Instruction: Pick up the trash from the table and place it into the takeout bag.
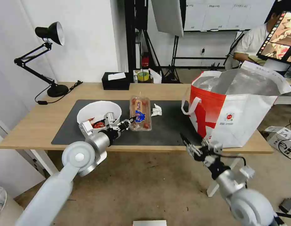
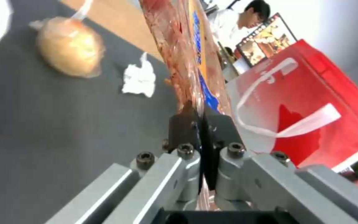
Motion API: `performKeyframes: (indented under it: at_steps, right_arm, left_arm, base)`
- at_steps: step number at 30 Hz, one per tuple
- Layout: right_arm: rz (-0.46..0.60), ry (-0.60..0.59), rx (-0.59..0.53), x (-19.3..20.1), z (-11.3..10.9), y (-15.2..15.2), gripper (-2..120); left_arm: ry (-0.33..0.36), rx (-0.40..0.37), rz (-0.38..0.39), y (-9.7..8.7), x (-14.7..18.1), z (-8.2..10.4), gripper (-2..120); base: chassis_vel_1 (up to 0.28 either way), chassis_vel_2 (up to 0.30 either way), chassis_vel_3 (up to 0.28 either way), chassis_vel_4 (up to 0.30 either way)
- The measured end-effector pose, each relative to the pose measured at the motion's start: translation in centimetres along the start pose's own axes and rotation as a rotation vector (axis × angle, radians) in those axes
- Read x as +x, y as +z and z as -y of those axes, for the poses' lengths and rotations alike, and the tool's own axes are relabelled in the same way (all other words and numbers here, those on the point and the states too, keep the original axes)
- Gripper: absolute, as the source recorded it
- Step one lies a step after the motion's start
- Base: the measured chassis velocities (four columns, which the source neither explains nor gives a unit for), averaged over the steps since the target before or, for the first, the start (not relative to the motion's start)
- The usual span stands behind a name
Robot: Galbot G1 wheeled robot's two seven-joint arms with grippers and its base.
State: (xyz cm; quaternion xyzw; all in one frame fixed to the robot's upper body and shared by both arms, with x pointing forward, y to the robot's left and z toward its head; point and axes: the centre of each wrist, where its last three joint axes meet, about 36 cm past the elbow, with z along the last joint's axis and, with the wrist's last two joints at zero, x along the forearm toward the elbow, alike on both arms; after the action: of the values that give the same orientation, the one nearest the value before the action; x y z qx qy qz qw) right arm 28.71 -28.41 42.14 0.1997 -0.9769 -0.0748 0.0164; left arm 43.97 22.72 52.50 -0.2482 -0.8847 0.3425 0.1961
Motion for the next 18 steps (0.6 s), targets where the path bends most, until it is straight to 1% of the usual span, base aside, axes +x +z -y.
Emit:
performKeyframes:
  at_steps: [1, 2, 3, 5, 6, 7, 9, 10, 14, 15, 18]
  right_arm:
    - [-0.003, 0.007, -0.001, 0.4, -0.1, 0.3, 79]
    - [-0.006, 0.020, 0.000, 1.0, -0.2, 0.8, 85]
    - [-0.006, 0.020, 0.000, 1.0, -0.2, 0.8, 85]
    - [-0.004, 0.038, 0.006, 1.7, -0.3, 1.5, 95]
    - [-0.004, 0.038, 0.006, 1.7, -0.3, 1.5, 95]
    - [0.000, 0.045, 0.011, 2.0, -0.2, 1.8, 98]
    - [0.003, 0.055, 0.017, 2.7, -0.3, 2.4, 100]
    - [0.003, 0.055, 0.017, 2.7, -0.3, 2.4, 100]
    - [0.001, 0.067, 0.016, 3.6, -0.8, 3.4, 100]
    - [0.001, 0.067, 0.016, 3.6, -0.8, 3.4, 100]
    - [-0.004, 0.074, 0.015, 4.3, -1.1, 4.0, 100]
  left_arm:
    - [0.008, -0.005, -0.001, -0.2, -0.1, 0.2, 0]
    - [0.021, -0.013, 0.000, -0.7, -0.5, 0.5, 0]
    - [0.021, -0.013, 0.000, -0.7, -0.5, 0.5, 0]
    - [0.042, -0.020, 0.004, -1.5, -1.1, 1.0, 0]
    - [0.042, -0.020, 0.004, -1.5, -1.1, 1.0, 0]
    - [0.055, -0.026, 0.005, -2.0, -1.5, 1.4, 0]
    - [0.074, -0.037, 0.009, -2.9, -2.3, 2.0, 0]
    - [0.074, -0.037, 0.009, -2.9, -2.3, 2.0, 0]
    - [0.103, -0.056, 0.011, -4.2, -3.7, 3.1, 0]
    - [0.103, -0.056, 0.011, -4.2, -3.7, 3.1, 0]
    - [0.132, -0.059, 0.021, -5.4, -5.1, 4.3, 0]
  base:
    - [0.000, 0.000, 0.000, 0.000]
    - [0.000, 0.000, 0.000, 0.000]
    - [0.000, 0.000, 0.000, 0.000]
    - [0.000, 0.000, 0.000, 0.000]
    - [0.000, 0.000, 0.000, 0.000]
    - [0.000, 0.000, 0.000, 0.000]
    - [0.000, 0.000, 0.000, 0.000]
    - [0.000, 0.000, 0.000, 0.000]
    - [0.000, 0.000, 0.000, 0.000]
    - [0.000, 0.000, 0.000, 0.000]
    - [0.000, 0.000, 0.000, 0.000]
